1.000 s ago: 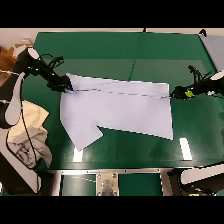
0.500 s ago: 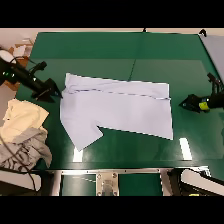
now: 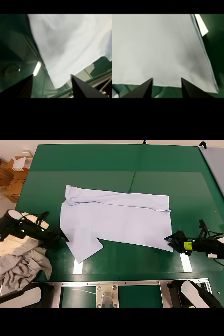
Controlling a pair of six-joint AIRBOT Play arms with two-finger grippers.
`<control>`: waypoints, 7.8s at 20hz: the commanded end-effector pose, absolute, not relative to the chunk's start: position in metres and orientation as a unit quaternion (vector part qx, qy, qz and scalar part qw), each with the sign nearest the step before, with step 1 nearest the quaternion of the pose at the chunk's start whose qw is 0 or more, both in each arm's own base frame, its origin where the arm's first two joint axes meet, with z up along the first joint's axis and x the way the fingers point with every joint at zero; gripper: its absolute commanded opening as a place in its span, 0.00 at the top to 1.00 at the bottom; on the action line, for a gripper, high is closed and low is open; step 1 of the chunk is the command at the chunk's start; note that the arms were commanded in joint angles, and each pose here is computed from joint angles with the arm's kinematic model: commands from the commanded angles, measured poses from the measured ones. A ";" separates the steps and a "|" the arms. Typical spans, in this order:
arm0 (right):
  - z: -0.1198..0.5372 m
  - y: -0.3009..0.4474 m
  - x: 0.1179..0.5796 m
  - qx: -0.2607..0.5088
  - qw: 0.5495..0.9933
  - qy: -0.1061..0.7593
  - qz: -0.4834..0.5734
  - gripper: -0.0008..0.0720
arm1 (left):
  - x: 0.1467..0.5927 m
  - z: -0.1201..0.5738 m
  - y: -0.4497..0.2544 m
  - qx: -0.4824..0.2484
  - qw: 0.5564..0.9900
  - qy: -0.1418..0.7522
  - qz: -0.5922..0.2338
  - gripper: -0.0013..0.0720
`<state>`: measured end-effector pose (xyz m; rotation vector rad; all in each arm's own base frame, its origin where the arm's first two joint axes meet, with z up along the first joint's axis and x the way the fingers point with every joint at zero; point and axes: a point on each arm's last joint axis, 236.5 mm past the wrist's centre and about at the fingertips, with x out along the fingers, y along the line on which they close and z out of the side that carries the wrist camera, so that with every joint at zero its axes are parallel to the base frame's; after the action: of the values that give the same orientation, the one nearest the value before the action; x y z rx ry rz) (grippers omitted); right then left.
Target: Fold the shirts.
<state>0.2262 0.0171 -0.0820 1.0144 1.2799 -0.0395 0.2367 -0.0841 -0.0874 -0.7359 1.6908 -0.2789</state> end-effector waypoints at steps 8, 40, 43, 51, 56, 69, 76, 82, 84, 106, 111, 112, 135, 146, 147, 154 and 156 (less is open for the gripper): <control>-0.096 0.036 0.206 0.487 0.651 0.582 -0.024 0.40 | 0.243 -0.106 -0.124 -0.291 0.634 0.703 -0.140 0.95; -0.040 -0.048 0.218 0.361 0.731 0.562 -0.141 0.97 | 0.193 0.046 -0.129 -0.259 0.710 0.628 -0.184 0.95; -0.050 -0.054 0.191 0.334 0.703 0.605 -0.166 0.97 | 0.166 0.060 -0.131 -0.261 0.704 0.635 -0.180 0.95; 0.005 -0.039 0.265 0.401 0.762 0.498 -0.103 0.97 | 0.203 0.054 -0.127 -0.288 0.724 0.607 -0.155 0.95; 0.019 -0.027 0.347 0.391 0.788 0.473 -0.057 0.97 | 0.272 0.048 -0.106 -0.263 0.756 0.586 -0.126 0.95; -0.063 -0.030 0.485 0.389 0.755 0.527 -0.038 0.65 | 0.426 -0.018 -0.112 -0.271 0.748 0.582 -0.168 0.58; -0.031 -0.111 0.458 0.317 0.770 0.554 0.020 0.29 | 0.462 0.055 -0.061 -0.306 0.776 0.532 -0.145 0.16; -0.090 -0.083 0.416 0.317 0.693 0.630 0.150 0.29 | 0.451 0.064 -0.089 -0.311 0.756 0.545 -0.185 0.90; -0.096 -0.062 0.423 0.338 0.682 0.620 0.190 0.29 | 0.450 0.070 -0.107 -0.318 0.750 0.543 -0.204 0.90; 0.164 -0.003 0.397 0.200 0.786 0.521 0.267 0.97 | 0.387 -0.021 -0.417 -0.158 0.676 0.598 -0.400 0.95; 0.186 0.012 0.369 0.205 0.783 0.535 0.243 0.97 | 0.389 -0.025 -0.515 -0.192 0.681 0.556 -0.436 0.95; 0.185 0.013 0.367 0.205 0.782 0.540 0.235 0.97 | 0.386 -0.033 -0.523 -0.198 0.675 0.564 -0.433 0.95; 0.072 0.336 0.368 0.250 0.729 0.560 0.305 0.97 | 0.444 0.134 -0.124 -0.121 0.763 0.605 -0.193 0.95; -0.007 0.266 0.426 0.171 0.761 0.590 0.208 0.18 | 0.449 0.137 -0.102 -0.133 0.770 0.598 -0.178 0.95; 0.002 0.217 0.437 0.173 0.769 0.591 0.173 0.18 | 0.448 0.137 -0.102 -0.133 0.769 0.600 -0.178 0.95; -0.053 0.096 0.400 0.298 0.706 0.623 0.157 0.18 | 0.447 0.136 -0.102 -0.137 0.767 0.603 -0.175 0.95; -0.080 0.101 0.391 0.303 0.684 0.644 0.161 0.18 | 0.448 0.137 -0.102 -0.144 0.767 0.602 -0.169 0.95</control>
<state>0.4078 0.1057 -0.0549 0.6033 1.3997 0.3037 0.4473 -0.1028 0.1363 -0.2941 1.3079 -0.3831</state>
